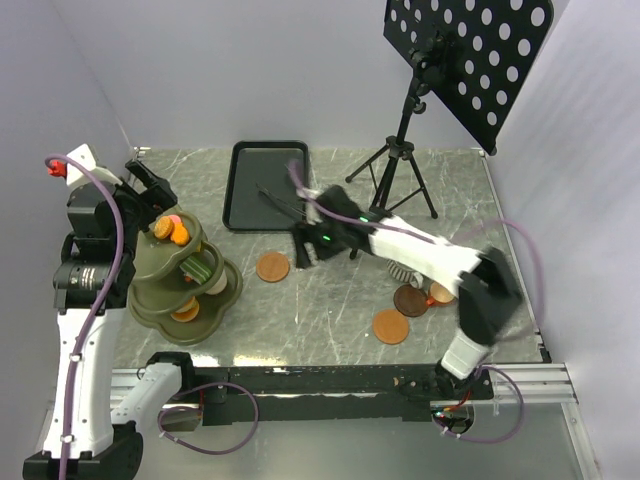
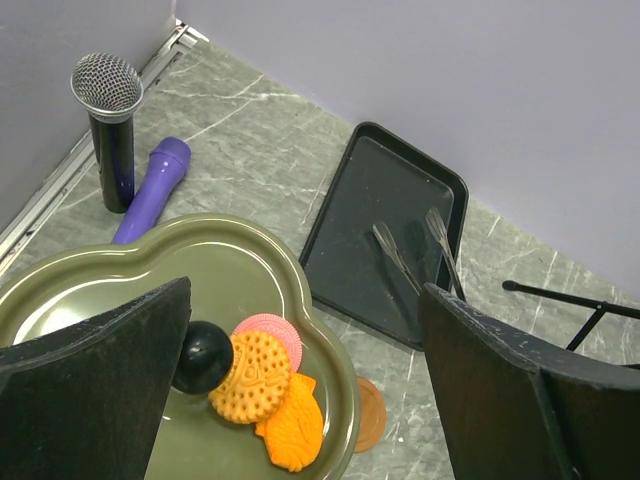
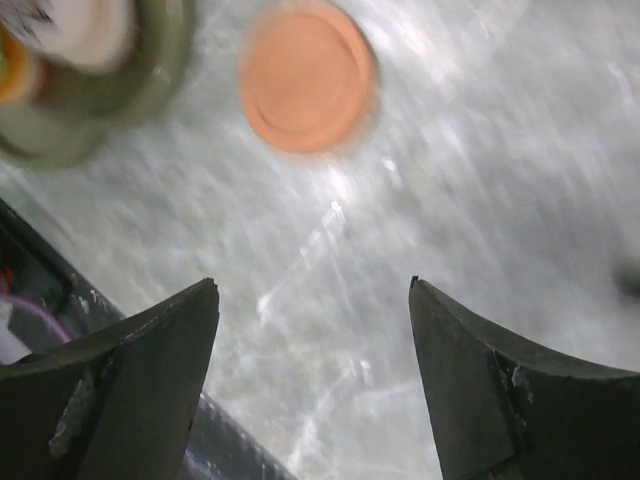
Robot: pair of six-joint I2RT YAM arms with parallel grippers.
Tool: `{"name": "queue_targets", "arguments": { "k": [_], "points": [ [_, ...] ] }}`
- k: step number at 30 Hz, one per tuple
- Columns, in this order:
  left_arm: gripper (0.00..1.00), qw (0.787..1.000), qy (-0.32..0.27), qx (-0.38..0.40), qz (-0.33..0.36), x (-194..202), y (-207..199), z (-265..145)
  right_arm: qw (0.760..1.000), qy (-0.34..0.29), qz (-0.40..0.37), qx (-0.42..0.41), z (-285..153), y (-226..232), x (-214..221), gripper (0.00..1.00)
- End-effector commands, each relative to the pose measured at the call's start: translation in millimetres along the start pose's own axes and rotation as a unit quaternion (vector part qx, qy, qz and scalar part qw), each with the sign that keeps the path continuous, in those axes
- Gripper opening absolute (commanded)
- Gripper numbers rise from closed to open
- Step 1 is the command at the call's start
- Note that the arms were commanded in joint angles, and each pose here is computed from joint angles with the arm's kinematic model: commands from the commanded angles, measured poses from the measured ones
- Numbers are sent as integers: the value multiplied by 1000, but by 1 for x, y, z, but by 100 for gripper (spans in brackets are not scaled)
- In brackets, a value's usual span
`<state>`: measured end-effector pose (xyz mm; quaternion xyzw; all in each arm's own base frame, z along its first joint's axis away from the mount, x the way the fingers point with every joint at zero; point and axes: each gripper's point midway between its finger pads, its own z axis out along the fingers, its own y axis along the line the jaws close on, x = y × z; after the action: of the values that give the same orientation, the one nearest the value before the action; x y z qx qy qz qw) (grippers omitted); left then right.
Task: Serve the afternoon tea
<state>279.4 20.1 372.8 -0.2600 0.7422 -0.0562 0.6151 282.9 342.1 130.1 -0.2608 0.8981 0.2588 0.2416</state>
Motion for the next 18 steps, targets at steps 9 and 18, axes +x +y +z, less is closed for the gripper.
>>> {"name": "queue_targets", "arguments": {
  "k": [9, 18],
  "points": [
    [100, 999, 0, 33, -17, 4, -7, -11, 955, 136, 186, 189, -65, -84, 168, 82],
    [100, 999, -2, 30, -24, 4, -5, -15, 941, 162, 220, 199, -71, -86, 204, 79]
  ]
}}
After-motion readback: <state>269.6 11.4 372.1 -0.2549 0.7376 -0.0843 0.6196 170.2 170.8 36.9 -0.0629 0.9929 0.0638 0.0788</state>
